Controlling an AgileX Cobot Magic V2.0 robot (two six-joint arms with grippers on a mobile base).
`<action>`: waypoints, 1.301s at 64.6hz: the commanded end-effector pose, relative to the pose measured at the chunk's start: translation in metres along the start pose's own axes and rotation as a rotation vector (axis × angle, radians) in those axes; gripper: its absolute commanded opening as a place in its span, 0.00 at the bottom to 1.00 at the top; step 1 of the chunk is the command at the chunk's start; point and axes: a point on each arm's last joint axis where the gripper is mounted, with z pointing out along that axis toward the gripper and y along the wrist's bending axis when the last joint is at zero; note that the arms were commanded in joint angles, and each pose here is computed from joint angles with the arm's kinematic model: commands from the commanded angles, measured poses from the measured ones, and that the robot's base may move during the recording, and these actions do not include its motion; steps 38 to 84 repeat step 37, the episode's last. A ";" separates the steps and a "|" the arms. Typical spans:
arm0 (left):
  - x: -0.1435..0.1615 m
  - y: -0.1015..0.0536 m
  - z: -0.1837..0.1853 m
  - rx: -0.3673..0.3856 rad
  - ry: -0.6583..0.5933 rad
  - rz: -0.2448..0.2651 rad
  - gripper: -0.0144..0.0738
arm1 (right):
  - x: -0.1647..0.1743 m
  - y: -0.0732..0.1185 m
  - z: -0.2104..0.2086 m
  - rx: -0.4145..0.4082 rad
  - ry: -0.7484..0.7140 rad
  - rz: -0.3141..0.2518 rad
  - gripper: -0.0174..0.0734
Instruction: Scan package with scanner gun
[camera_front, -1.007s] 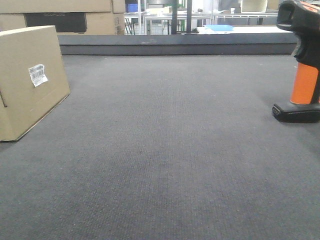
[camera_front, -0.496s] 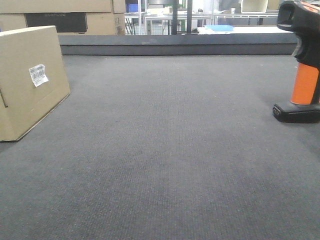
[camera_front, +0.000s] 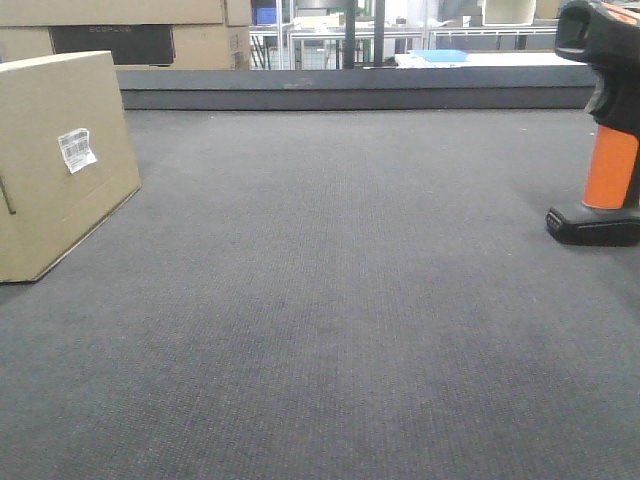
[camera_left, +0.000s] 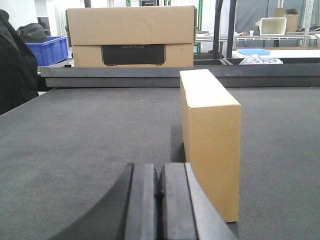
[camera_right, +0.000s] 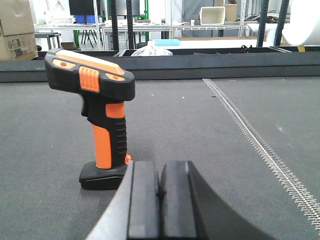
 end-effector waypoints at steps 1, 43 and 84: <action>-0.003 0.000 -0.001 -0.003 -0.024 0.000 0.04 | -0.002 0.000 0.000 0.005 -0.028 -0.006 0.01; -0.003 0.000 -0.001 -0.003 -0.024 0.000 0.04 | -0.002 0.000 0.000 0.005 -0.028 -0.006 0.01; -0.003 0.000 -0.001 -0.003 -0.024 0.000 0.04 | -0.002 0.000 0.000 0.005 -0.028 -0.006 0.01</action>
